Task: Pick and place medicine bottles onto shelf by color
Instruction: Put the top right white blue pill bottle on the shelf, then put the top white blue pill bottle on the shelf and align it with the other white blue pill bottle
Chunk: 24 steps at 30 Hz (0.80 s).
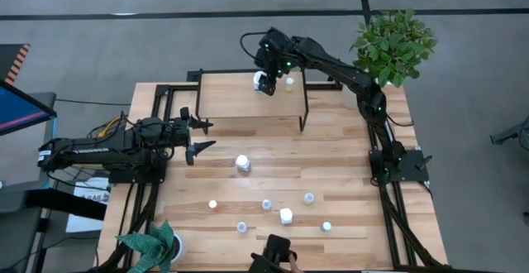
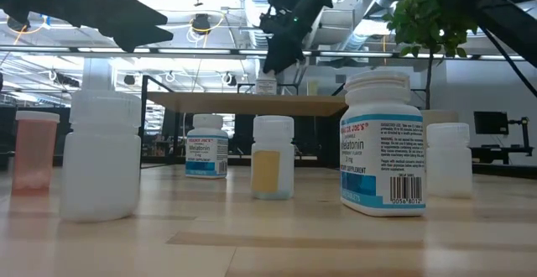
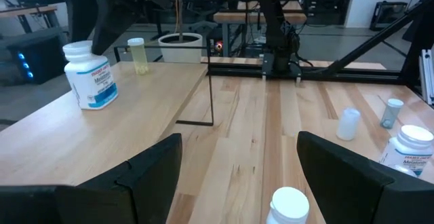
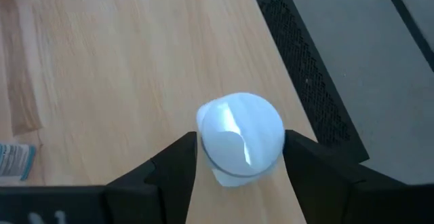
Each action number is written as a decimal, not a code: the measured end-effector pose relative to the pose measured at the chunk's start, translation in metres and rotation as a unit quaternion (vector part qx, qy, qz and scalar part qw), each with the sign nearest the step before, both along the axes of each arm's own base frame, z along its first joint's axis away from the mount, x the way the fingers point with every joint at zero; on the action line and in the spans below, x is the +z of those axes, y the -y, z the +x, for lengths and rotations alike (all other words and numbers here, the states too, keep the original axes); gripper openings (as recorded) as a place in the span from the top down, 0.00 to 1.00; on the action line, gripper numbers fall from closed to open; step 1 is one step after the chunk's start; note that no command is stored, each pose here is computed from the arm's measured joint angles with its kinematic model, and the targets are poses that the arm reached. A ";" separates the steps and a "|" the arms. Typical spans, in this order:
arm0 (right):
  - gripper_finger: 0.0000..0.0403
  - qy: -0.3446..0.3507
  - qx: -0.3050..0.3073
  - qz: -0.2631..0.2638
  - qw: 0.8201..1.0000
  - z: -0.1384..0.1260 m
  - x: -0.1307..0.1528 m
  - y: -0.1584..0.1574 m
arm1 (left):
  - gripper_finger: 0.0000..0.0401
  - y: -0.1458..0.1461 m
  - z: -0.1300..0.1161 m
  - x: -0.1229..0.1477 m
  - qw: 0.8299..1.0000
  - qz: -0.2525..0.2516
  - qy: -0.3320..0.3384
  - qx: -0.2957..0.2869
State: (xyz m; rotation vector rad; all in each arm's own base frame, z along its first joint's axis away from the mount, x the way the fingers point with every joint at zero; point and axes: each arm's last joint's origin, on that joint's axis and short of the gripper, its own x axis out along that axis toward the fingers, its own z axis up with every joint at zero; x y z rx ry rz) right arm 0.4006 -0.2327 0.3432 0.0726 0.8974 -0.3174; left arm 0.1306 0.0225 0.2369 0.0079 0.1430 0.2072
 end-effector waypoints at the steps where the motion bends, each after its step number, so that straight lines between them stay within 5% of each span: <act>1: 0.41 0.002 0.000 -0.001 1.000 -0.001 0.001 0.000 | 0.30 0.000 0.000 0.000 1.000 0.000 0.000 0.000; 13: 0.40 0.050 0.012 -0.039 0.998 -0.014 0.041 -0.016 | 0.30 0.000 0.000 0.000 1.000 0.000 0.000 0.000; 24: 0.41 -0.055 -0.069 0.086 0.992 -0.073 0.081 -0.098 | 0.30 0.000 0.001 0.007 0.999 0.028 0.031 0.003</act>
